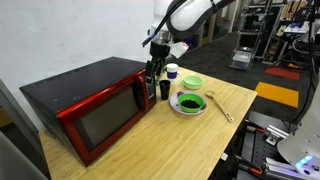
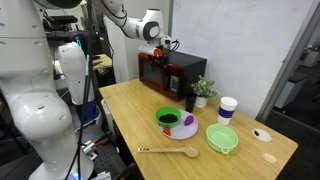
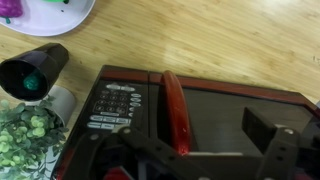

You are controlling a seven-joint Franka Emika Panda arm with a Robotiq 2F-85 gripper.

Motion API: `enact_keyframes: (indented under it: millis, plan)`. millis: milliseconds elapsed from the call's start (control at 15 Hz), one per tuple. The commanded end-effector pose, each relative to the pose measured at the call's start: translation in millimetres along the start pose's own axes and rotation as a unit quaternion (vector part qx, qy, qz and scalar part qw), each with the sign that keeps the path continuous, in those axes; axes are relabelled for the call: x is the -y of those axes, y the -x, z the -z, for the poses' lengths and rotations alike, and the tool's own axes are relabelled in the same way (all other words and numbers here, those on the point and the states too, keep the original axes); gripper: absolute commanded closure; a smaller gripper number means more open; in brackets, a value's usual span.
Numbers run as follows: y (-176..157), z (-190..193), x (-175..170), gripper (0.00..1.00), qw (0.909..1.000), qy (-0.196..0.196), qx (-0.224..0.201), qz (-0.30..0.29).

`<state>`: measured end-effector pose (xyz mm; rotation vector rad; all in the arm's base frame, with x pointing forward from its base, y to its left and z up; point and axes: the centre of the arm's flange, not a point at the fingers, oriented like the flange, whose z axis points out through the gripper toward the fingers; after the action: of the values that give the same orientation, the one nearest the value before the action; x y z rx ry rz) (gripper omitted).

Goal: Move the green bowl and the white plate to the right on the table, then open the microwave door

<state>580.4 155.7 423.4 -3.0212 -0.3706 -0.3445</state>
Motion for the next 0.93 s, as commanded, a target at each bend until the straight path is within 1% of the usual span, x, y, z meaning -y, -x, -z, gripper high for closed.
enact_keyframes:
  millis: [0,333,667,867]
  plan:
    - [-14.3,-11.7,5.9,0.0,0.9999,0.013,-0.005,-0.008]
    - [-19.6,-33.1,6.3,0.0,0.9993,0.026,-0.003,-0.027]
    - [-30.6,-50.6,12.1,0.0,0.9987,0.025,-0.016,-0.041]
    - [-38.1,-54.4,15.9,0.0,0.9984,0.023,-0.026,-0.044]
